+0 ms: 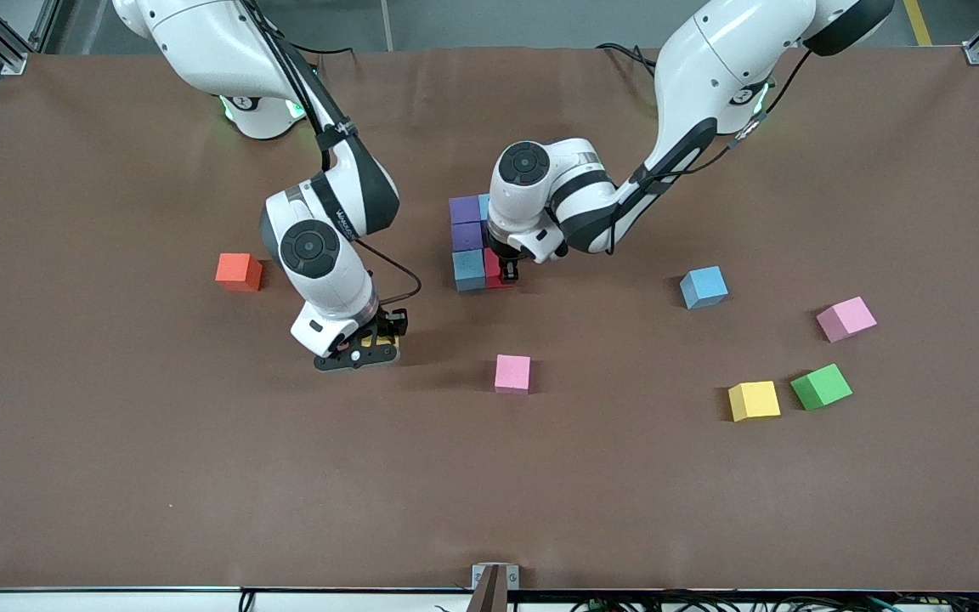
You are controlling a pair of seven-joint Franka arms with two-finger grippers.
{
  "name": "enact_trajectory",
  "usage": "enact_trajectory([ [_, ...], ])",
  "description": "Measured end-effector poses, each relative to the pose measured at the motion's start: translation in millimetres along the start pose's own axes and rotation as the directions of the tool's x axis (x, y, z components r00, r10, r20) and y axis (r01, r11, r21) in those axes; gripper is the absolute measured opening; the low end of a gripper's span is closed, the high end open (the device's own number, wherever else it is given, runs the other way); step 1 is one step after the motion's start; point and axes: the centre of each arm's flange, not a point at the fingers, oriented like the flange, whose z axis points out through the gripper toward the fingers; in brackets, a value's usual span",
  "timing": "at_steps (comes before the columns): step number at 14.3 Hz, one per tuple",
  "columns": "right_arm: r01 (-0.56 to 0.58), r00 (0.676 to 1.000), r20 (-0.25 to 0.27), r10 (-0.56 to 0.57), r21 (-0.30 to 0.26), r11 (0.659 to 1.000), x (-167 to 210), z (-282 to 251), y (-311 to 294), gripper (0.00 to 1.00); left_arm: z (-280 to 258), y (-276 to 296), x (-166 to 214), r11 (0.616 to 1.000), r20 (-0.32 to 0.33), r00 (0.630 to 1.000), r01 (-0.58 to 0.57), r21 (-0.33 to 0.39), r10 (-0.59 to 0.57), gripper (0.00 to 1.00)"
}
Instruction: Arrange 11 blocks into digit 3
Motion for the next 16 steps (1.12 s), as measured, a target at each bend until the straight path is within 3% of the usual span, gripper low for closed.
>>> enact_trajectory([
  [6, 0.001, 1.0, 0.002, -0.001, 0.001, 1.0, -0.4, 0.8, -0.8, 0.53, 0.2, -0.2, -0.1, 1.0, 0.0, 1.0, 0.0, 0.0, 0.0, 0.59],
  [8, -0.001, 1.0, 0.004, 0.001, 0.0, 1.0, -0.7, 2.3, -1.4, 0.53, 0.7, -2.0, -1.3, 1.0, -0.001, 1.0, -0.004, 0.001, 0.004, 0.63],
  [9, 0.0, 1.0, 0.004, 0.0, 0.001, 1.0, -1.2, 2.7, -2.5, 0.53, 0.9, -3.8, -2.6, 1.0, -0.001, 1.0, -0.008, 0.001, 0.008, 0.67],
  [13, -0.011, 1.0, -0.001, 0.011, 0.006, 1.0, -2.7, 3.1, -20.5, 0.53, 0.7, -5.6, -4.8, 1.0, -0.001, 1.0, -0.012, 0.0, 0.012, 1.0],
  [16, -0.018, 1.0, -0.003, 0.018, 0.006, 1.0, -2.2, 8.3, -36.4, 0.53, -0.5, -2.9, -3.8, 1.0, -0.013, 1.0, -0.008, -0.001, 0.008, 1.0],
])
